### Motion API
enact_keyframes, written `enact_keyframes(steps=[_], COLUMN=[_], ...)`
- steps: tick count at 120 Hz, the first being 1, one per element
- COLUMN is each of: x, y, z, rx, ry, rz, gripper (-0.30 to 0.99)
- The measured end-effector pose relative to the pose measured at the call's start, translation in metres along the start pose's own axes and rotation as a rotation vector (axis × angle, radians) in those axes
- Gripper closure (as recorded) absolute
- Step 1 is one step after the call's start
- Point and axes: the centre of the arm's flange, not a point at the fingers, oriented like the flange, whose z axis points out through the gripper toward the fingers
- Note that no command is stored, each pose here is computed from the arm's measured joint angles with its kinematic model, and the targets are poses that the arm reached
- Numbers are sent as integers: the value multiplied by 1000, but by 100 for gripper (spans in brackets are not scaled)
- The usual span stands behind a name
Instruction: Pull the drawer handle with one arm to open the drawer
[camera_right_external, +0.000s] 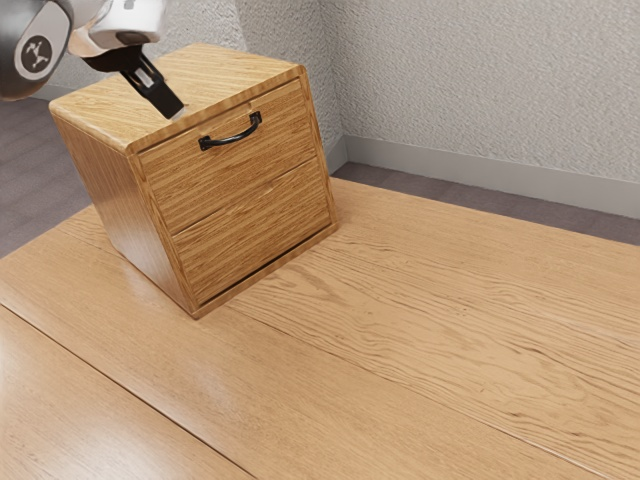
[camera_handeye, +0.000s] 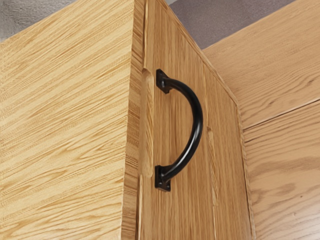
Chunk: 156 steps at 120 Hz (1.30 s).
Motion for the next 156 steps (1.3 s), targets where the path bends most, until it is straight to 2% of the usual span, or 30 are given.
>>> enact_keyframes(steps=[15, 48, 68, 96, 110, 130, 156], x=[3, 9, 12, 22, 27, 17, 33], y=[-7, -16, -23, -19, -10, -19, -5], z=[21, 39, 21, 7, 16, 48, 63], rx=[30, 64, 44, -27, -85, -116, -147], ry=[8, 73, 95, 41, 17, -32, -7], rz=[3, -3, -27, -32, -36, -69, -62], gripper=[0, 0, 0, 0, 0, 0, 0])
